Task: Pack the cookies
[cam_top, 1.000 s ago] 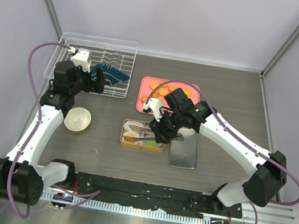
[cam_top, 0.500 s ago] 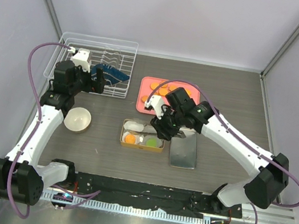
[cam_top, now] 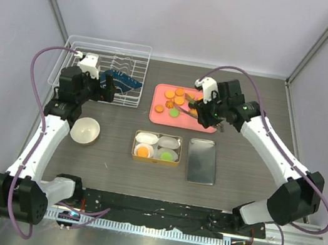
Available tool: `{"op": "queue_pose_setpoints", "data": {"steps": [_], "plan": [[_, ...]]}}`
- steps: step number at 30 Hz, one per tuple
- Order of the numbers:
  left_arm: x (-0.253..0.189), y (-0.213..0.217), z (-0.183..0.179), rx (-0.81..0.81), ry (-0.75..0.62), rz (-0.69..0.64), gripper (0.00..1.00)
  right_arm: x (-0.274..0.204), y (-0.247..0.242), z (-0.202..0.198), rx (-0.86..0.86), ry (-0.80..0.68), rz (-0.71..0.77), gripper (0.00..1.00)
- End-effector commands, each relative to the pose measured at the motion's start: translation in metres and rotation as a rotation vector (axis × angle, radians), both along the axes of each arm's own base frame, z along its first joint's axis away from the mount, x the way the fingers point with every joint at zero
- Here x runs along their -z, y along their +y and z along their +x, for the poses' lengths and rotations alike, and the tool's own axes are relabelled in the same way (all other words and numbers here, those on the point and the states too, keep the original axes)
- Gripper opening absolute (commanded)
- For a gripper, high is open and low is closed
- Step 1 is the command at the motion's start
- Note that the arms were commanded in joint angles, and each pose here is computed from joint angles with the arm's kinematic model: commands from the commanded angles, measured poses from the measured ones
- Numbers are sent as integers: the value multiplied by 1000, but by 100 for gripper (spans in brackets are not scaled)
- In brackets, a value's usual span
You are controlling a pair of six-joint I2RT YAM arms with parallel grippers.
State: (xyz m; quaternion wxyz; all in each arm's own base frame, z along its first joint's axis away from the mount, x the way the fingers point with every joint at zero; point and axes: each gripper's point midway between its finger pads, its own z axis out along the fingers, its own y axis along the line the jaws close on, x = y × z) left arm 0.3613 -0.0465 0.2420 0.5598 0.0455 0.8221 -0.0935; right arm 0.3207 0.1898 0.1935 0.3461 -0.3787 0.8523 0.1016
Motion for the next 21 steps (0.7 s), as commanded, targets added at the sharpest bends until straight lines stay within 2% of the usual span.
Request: {"op": "queue_pose_setpoints", "data": {"steps": [1,10,21], "plan": [[-17,2,6,6,-69,15,100,0,-21,38,109,-31,37,54],[-14,2,7,3,-62,16,100,35,-45,55,174,21,17,55],[-14,2,8,5,-60,16,100,59,-58,50,187,85,22,55]]}}
